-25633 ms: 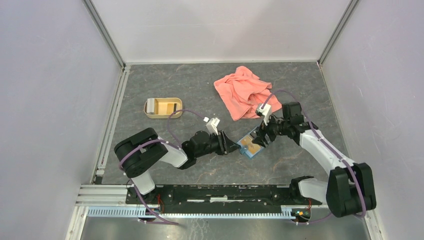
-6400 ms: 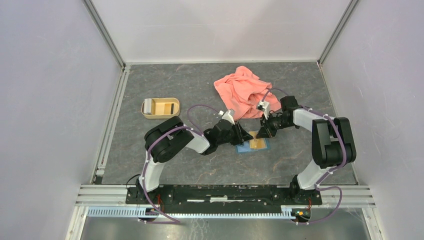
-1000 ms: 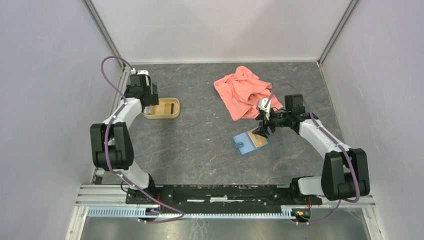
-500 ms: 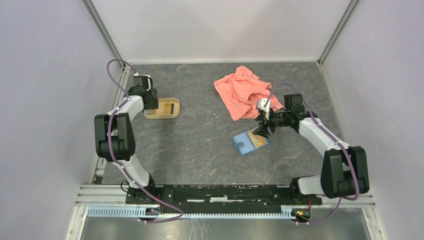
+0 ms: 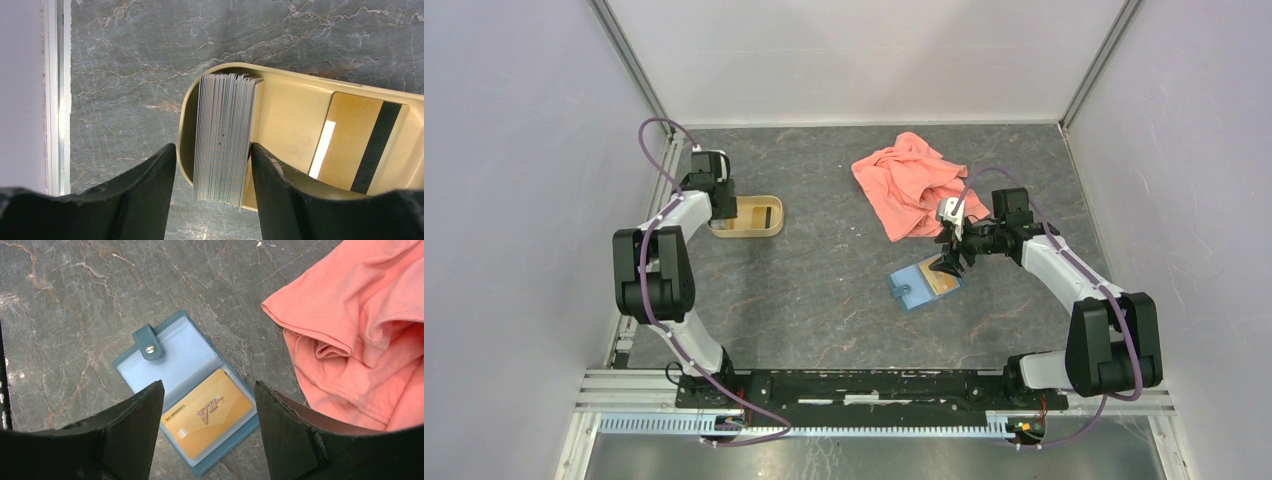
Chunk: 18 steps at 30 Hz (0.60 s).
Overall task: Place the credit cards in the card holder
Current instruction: Pick up the credit card from the storage box.
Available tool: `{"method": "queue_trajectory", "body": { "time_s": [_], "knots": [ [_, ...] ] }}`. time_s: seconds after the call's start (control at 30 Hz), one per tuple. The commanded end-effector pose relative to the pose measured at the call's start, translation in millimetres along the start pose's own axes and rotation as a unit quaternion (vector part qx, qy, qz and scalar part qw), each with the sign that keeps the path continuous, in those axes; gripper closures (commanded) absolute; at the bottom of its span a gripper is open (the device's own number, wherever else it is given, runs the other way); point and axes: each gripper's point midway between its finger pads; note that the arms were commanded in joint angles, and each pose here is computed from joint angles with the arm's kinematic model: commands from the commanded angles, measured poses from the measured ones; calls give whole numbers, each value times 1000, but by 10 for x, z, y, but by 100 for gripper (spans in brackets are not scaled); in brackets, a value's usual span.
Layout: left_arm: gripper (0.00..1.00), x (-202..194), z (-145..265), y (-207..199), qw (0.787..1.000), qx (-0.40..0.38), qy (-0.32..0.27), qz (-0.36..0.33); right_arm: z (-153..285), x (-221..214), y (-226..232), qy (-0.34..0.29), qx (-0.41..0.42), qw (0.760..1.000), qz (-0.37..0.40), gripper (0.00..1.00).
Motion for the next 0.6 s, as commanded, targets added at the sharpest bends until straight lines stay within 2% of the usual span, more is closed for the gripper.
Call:
{"method": "queue_trajectory", "body": {
  "time_s": [0.0,0.33,0.57],
  "knots": [
    [37,336,202,186,999,23,-48,-4,21,169,-61,-16,0,1000,25,27],
    [39,375,247,162,998,13,-55,-1,14,157,-59,-15,2,1000,24,27],
    [51,389,253,118,998,1,-56,0,17,157,-54,-15,3,1000,24,27]
  ]
}}
Point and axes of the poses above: each gripper's point midway between its finger pads, its own z axis back along the fingers, its own y axis along the line the jaws close on, x = y × z, and after that the axes turned 5 degrees about -z, right-handed
